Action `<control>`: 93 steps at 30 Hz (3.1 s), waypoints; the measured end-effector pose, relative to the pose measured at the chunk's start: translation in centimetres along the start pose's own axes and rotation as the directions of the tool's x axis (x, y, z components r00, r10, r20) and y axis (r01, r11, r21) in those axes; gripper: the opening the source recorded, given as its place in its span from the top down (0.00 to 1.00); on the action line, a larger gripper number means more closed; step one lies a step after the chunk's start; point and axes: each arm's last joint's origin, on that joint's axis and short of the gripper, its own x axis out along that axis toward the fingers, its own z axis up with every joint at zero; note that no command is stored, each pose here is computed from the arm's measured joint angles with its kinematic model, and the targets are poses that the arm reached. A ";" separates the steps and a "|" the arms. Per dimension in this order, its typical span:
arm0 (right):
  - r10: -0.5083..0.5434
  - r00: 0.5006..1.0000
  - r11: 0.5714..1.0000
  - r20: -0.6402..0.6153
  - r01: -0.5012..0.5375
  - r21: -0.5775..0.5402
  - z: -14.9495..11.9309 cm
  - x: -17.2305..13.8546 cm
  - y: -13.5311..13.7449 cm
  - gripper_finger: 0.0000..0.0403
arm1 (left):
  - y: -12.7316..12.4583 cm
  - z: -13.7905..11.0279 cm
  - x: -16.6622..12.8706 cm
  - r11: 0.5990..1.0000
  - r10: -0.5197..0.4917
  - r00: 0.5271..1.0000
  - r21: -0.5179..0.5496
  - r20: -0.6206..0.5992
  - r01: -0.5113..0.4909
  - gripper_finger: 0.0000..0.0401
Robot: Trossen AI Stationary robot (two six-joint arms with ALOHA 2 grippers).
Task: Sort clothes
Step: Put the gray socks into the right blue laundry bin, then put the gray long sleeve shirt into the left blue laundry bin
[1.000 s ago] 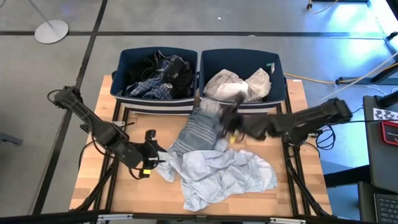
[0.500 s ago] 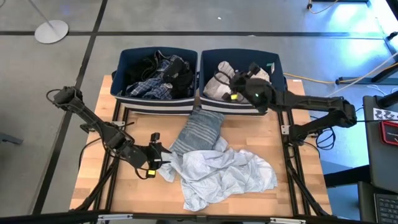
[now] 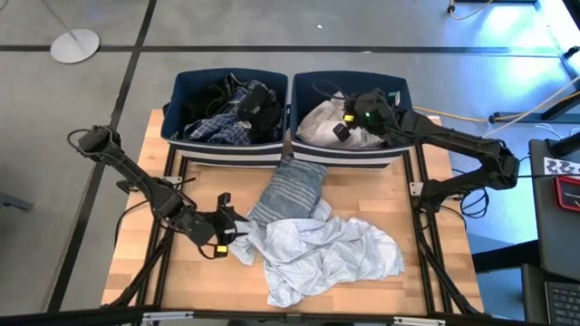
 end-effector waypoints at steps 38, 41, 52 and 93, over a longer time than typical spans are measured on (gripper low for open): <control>-0.149 0.988 0.988 0.031 0.148 0.042 0.4 0.7 0.0 0.33 | 0.2 0.1 0.0 0.998 0.064 0.998 -0.005 0.029 -0.064 0.58; -0.139 0.990 0.989 0.039 0.137 0.046 0.4 0.0 -0.2 0.25 | 0.2 0.1 0.0 0.998 0.064 0.998 -0.005 0.028 -0.064 0.58; 0.419 0.898 0.906 0.138 -0.423 0.004 0.5 -6.7 3.7 0.20 | 0.2 0.1 0.0 0.998 0.064 0.998 -0.005 0.028 -0.064 0.58; 0.198 0.973 0.488 -0.120 -0.204 -0.848 -15.9 0.0 25.4 0.20 | 0.6 0.2 0.2 0.996 0.082 0.996 -0.043 0.027 -0.081 0.58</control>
